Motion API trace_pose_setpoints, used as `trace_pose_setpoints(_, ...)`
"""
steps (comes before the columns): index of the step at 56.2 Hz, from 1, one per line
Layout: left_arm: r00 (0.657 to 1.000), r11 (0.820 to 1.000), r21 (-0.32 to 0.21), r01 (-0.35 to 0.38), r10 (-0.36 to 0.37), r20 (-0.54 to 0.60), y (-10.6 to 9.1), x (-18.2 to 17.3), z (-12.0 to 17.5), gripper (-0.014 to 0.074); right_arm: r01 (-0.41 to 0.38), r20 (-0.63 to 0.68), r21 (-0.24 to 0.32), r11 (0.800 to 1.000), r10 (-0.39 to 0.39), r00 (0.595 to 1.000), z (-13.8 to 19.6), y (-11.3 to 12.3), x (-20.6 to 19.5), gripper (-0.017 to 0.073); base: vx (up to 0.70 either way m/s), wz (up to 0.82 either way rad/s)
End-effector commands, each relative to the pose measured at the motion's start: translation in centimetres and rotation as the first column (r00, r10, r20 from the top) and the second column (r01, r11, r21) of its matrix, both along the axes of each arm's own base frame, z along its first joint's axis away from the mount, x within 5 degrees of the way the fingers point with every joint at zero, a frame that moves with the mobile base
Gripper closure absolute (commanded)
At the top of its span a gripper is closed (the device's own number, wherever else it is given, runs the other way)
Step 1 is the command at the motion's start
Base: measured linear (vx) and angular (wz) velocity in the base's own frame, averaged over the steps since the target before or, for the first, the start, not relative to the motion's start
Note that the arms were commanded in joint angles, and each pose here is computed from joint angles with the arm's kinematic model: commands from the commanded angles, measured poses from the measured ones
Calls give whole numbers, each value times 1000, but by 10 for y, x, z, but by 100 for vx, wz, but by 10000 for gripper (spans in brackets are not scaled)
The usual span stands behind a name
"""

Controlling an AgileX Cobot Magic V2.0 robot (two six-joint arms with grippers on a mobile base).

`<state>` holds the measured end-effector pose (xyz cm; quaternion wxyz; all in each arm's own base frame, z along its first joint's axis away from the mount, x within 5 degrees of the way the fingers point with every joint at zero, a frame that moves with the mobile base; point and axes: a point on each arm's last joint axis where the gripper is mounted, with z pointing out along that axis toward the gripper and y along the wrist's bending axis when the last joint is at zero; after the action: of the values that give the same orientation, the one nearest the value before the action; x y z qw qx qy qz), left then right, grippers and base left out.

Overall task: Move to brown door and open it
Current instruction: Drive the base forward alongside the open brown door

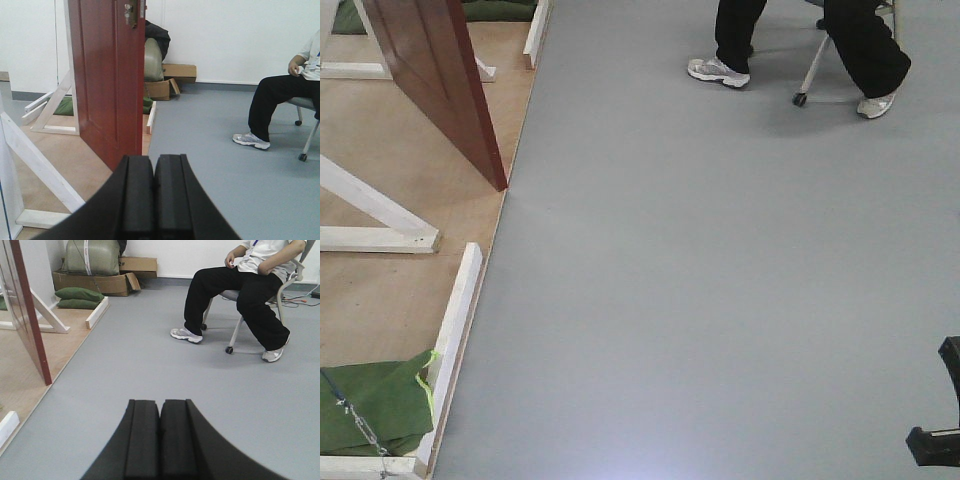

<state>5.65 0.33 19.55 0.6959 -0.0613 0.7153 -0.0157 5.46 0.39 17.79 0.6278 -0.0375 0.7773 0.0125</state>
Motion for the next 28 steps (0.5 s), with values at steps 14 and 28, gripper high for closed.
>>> trace_pose_setpoints(14, 992, 1000, 6, 0, 0, 125, 0, -3, 18, 600, 33, 93, -4, 999, -32, 995, 7, -2, 0, 559, 10, -1)
trace_pose_setpoints(28, 992, 1000, 6, -2, 1, 125, 0, -3, 18, 600, 36, 93, -4, 999, -36, 995, 7, -2, 0, 559, 17, -1)
